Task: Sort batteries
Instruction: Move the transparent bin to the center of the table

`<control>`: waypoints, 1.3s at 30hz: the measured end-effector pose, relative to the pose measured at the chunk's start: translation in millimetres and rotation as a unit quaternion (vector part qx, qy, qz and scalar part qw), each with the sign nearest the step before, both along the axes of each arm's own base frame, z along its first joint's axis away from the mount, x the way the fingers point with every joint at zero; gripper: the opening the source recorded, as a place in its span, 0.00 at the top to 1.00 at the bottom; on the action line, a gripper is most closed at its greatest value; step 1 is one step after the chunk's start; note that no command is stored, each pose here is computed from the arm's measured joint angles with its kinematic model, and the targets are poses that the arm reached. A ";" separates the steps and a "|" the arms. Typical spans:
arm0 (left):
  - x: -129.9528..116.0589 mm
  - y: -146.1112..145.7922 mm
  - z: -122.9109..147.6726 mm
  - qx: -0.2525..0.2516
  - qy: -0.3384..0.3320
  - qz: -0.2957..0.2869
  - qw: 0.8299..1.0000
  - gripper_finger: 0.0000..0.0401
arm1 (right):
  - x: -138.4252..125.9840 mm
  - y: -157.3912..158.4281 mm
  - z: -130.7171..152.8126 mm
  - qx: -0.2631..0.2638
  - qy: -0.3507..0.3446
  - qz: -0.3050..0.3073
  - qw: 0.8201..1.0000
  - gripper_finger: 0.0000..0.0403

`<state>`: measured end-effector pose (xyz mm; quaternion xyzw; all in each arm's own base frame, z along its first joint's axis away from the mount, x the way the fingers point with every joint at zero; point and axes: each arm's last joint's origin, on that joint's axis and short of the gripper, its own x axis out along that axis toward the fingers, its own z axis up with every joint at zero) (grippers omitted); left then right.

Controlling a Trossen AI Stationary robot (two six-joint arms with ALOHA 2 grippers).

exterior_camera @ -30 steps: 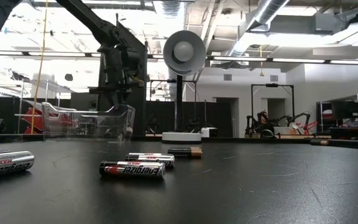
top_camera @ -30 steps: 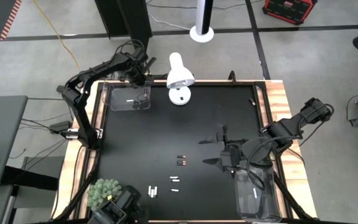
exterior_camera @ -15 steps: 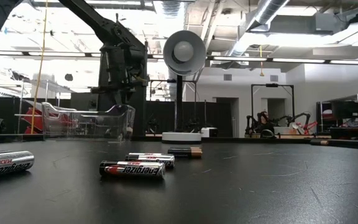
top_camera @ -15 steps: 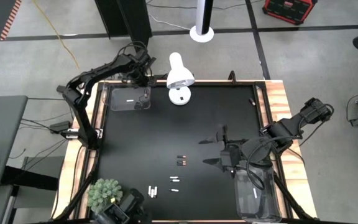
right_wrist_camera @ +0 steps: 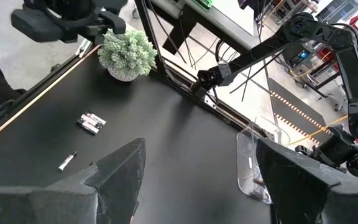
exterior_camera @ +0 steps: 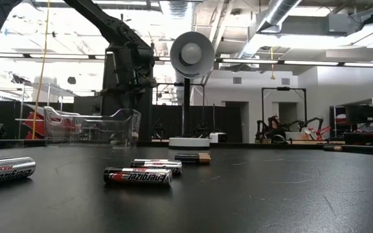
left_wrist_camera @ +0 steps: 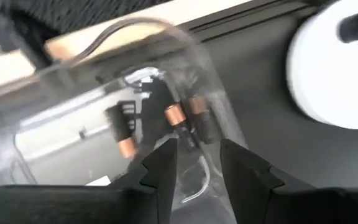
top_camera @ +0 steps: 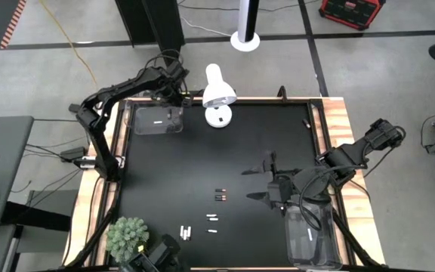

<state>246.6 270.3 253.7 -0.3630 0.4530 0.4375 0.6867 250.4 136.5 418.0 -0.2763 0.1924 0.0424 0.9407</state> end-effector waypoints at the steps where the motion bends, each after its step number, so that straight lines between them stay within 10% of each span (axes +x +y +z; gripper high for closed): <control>1: 1.8 -2.2 3.3 0.010 -0.002 -0.012 1.000 0.70 | 0.0 0.0 0.0 0.000 0.000 0.000 1.000 0.20; 21: 47.4 -119.0 101.8 0.269 -0.082 -0.250 0.927 0.71 | -42.2 -36.0 -11.1 0.059 0.039 -0.269 0.961 0.20; 39: 63.2 -158.1 103.3 0.318 -0.041 -0.281 0.904 0.71 | -43.2 -184.9 -37.4 0.178 0.188 -0.584 0.769 0.24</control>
